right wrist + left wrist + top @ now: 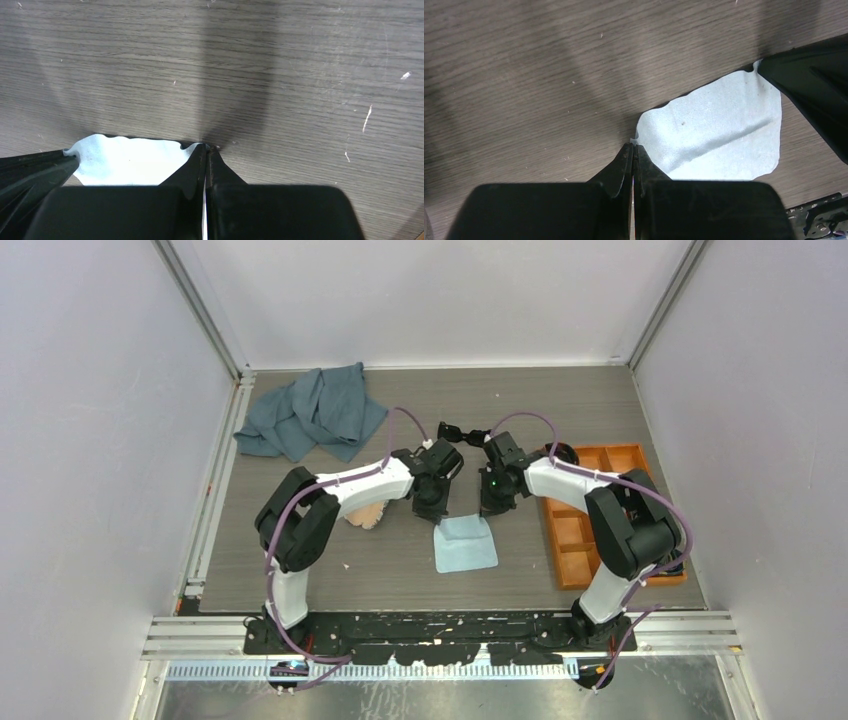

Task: Organize the sunglasses
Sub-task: Fold the glasses cleaning cloth at the center of the board.

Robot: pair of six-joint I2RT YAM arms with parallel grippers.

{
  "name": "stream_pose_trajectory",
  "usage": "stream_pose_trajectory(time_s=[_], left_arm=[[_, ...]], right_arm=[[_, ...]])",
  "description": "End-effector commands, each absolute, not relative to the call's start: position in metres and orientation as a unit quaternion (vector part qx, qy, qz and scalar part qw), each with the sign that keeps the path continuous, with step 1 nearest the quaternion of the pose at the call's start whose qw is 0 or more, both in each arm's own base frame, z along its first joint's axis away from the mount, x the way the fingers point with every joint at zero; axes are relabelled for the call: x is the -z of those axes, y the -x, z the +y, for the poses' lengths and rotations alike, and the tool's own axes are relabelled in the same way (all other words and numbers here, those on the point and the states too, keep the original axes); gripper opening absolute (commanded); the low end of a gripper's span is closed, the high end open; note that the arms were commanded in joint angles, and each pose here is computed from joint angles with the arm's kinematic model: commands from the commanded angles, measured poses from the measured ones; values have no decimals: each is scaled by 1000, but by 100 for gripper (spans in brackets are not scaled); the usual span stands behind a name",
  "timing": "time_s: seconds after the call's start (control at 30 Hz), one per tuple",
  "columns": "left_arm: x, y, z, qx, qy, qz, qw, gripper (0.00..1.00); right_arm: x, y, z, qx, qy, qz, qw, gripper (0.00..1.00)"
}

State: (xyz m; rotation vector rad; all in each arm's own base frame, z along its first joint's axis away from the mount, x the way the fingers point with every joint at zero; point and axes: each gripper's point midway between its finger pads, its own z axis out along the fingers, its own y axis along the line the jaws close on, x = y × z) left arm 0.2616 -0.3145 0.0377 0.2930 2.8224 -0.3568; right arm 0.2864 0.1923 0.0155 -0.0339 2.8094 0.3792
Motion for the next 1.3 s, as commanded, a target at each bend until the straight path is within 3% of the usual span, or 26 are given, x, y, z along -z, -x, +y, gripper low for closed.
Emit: stream_pose_trajectory(time_s=[0.0,0.4,0.47,0.57,0.67,0.87,1.13,1.27], left_arm=[[-47,-276,-314,116,-114,974,160,1],[-49,-279,-318,123,-142,969,163,1],[-48,-276,-321,132,-145,968,154,0],[-47,-275,-323,137,-146,968,150,0],[-47,-275,-324,138,-147,968,148,1],[-47,-274,-324,139,-145,969,147,1],[-45,-272,-325,141,-145,969,141,1],[-44,-272,-324,141,-145,969,141,1]], right_arm=[[-24,-285,191,-134,1,976,173,1],[-43,-279,183,-142,-27,968,207,0],[-41,-281,181,-134,-32,968,208,9],[-34,-283,182,-127,-33,971,199,35],[-26,-285,186,-125,-21,975,182,40],[-14,-281,192,-132,-7,978,160,40],[-4,-281,187,-113,-11,982,154,26],[-1,-280,185,-90,0,984,152,27]])
